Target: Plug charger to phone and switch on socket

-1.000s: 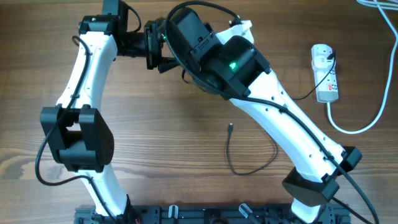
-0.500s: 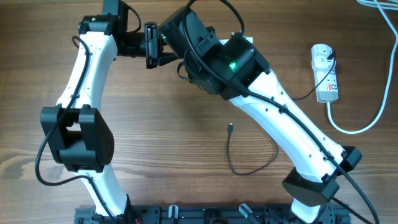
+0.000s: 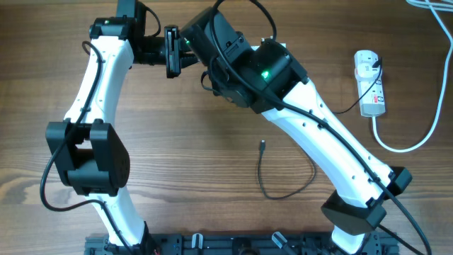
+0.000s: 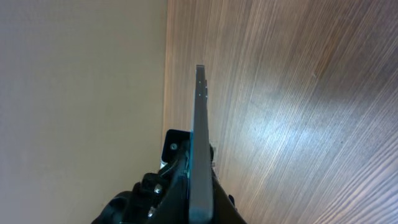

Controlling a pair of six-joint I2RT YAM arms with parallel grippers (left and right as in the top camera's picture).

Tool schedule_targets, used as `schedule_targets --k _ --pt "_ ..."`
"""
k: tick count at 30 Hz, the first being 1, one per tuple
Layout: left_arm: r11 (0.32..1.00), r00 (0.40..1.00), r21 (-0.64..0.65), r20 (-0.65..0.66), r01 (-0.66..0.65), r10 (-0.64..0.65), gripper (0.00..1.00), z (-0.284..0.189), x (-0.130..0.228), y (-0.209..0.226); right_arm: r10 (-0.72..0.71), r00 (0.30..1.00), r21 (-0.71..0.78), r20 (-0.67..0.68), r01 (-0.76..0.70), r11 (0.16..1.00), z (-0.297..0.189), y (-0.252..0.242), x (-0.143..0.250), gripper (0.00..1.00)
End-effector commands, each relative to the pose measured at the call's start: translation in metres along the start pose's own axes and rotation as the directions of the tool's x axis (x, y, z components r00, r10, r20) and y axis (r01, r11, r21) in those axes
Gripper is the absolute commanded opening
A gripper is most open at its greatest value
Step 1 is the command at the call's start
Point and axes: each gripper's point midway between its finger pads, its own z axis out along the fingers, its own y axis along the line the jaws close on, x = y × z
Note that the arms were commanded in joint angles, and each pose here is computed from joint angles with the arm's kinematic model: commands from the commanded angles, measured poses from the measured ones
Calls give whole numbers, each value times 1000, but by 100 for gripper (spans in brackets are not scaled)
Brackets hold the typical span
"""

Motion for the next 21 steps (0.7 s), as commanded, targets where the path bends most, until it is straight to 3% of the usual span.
schedule_targets --k 1,3,7,9,12,14,17,18,19,20,21 --pt "999 999 13 -18 -38 38 6 -1 18 -6 -2 1000 -4 -8 2 1000 0 1 4 28" --pt "999 999 13 -18 -38 38 4 -1 18 -6 -47 999 -14 3 47 999 0 3 2 58" --pt "999 999 13 -17 -52 52 4 -1 18 -7 -184 977 -46 109 190 981 -2 12 -15 93" --pt "993 993 13 -15 -116 116 4 -1 16 -11 -317 927 -47 199 332 942 -14 20 -33 99" --pt "977 977 10 -8 -211 211 4 -1 12 -17 -631 736 -10 243 653 757 -52 34 -61 100" --pt "937 936 -33 54 -347 348 4 -2 -1 -16 -746 637 24 195 757 653 -78 28 -89 100" --pt "891 886 -87 101 -445 453 4 -3 -13 -13 -870 489 132 57 860 492 -94 -4 -130 100" --pt "875 870 -92 102 -475 483 4 -3 -13 -13 -917 398 166 -11 905 391 -93 -16 -141 100" --pt "852 847 -96 100 -514 522 4 -4 -14 -14 -976 182 77 -120 982 173 -88 -24 -131 100" --pt "818 812 -106 104 -566 575 4 -6 -16 -15 -979 10 -78 -205 997 27 -82 -36 -111 100" --pt "787 780 -118 112 -605 616 4 -9 -19 -15 -960 -73 -206 -269 978 -17 -77 -51 -95 100"
